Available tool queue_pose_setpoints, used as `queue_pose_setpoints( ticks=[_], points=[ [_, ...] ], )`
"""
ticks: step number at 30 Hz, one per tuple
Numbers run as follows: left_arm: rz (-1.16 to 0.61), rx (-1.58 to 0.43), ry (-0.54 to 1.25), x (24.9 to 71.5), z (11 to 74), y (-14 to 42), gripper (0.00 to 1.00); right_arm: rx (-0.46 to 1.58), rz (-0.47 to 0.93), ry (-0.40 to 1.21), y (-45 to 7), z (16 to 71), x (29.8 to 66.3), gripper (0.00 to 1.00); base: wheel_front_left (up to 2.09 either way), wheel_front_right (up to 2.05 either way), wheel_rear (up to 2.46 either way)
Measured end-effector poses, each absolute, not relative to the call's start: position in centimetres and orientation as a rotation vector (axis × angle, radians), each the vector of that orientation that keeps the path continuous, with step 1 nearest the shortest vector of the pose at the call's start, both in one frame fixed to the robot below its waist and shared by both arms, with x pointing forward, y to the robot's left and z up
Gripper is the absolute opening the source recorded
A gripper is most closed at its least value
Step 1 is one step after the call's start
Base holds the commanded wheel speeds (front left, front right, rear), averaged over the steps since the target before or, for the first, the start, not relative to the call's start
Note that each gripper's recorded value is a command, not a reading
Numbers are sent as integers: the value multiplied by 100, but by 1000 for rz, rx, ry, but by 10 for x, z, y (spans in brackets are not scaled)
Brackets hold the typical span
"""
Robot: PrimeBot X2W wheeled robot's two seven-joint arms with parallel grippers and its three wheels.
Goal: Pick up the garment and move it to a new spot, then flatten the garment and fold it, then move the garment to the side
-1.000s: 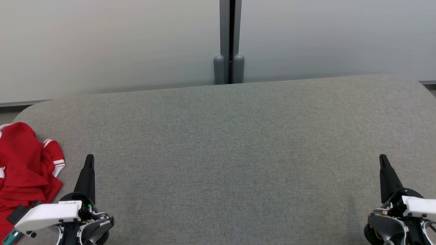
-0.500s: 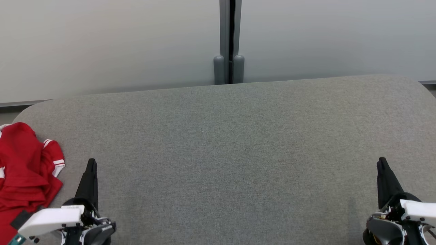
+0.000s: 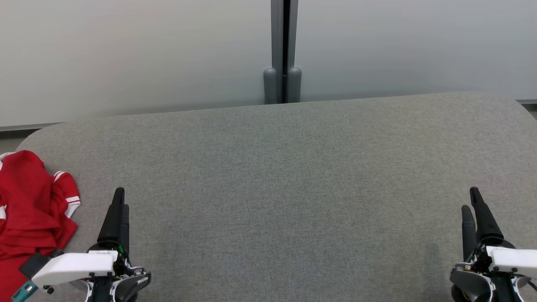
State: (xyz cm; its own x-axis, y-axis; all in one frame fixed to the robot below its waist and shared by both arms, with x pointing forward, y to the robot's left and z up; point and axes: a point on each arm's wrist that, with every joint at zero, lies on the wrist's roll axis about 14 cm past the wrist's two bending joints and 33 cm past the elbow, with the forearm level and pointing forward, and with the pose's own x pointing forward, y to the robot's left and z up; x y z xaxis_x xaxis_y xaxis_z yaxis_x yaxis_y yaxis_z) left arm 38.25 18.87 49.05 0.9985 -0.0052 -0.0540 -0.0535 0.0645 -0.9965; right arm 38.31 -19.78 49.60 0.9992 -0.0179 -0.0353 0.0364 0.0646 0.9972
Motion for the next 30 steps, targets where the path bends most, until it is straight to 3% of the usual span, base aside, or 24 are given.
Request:
queue_pose_setpoints(
  ticks=[30],
  points=[
    [-56,-900,-35,390,525,178,100,865,71,-34,-182,527,390,100,0,0,0]
  ],
)
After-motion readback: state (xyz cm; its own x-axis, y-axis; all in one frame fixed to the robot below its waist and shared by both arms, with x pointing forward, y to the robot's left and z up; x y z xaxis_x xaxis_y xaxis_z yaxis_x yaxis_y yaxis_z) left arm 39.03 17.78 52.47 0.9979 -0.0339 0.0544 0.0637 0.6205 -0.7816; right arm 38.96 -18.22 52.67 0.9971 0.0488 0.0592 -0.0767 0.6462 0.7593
